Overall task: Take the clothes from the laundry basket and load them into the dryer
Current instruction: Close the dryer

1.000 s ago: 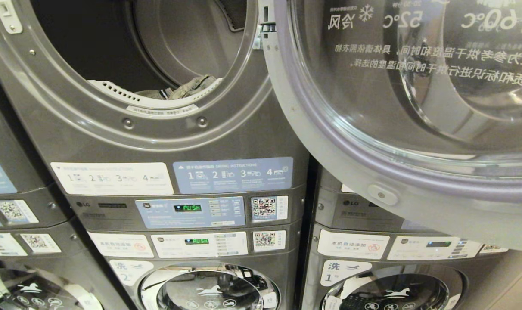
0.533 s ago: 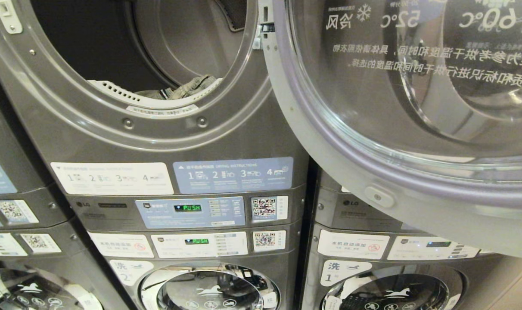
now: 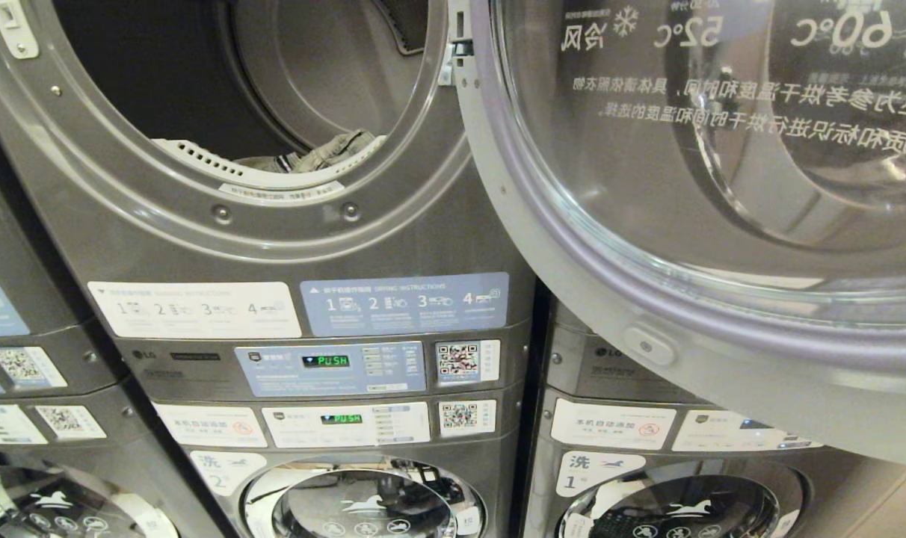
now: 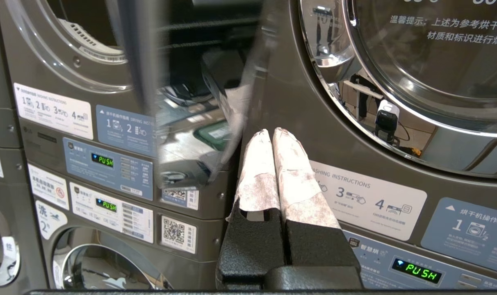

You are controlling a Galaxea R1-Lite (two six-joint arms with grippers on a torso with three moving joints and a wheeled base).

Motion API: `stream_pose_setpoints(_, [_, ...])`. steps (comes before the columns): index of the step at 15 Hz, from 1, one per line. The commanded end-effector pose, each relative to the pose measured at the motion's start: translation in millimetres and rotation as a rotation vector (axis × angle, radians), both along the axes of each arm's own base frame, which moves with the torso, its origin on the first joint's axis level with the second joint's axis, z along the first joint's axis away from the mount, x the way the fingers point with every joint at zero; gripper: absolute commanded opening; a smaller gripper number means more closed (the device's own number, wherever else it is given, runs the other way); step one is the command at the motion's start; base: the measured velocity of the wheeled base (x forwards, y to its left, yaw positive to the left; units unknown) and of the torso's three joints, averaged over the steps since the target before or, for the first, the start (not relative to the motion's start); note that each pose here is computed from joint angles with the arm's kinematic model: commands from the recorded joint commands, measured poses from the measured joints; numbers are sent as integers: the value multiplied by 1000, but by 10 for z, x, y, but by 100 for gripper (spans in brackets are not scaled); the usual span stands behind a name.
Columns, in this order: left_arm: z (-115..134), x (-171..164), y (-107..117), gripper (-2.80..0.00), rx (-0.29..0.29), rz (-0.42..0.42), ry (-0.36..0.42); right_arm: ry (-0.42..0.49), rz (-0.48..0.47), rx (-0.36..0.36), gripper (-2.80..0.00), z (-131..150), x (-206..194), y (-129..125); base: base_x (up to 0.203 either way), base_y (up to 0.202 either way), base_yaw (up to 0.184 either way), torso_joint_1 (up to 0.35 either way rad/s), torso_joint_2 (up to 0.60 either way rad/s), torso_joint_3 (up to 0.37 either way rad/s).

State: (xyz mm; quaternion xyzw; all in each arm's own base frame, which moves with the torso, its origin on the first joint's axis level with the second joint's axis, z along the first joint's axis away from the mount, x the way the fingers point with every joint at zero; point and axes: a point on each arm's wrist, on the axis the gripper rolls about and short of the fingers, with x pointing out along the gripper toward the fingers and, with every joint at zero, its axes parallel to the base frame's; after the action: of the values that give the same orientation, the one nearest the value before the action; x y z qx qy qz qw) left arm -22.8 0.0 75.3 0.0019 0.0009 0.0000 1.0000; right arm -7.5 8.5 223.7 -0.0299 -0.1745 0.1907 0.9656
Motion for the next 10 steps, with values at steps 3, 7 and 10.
stream_pose_setpoints(3, [-4,0,0,-280,1,0,0,13,11,-4,-280,83,75,2,0,0,0,2,1,14])
stream_pose_setpoints(7, [-4,0,0,-280,1,0,0,2,62,-16,-280,184,83,13,0,0,0,1,2,164])
stream_pose_setpoints(10, [-4,0,0,-280,0,0,0,13,93,-26,-280,273,153,20,0,0,0,4,2,202])
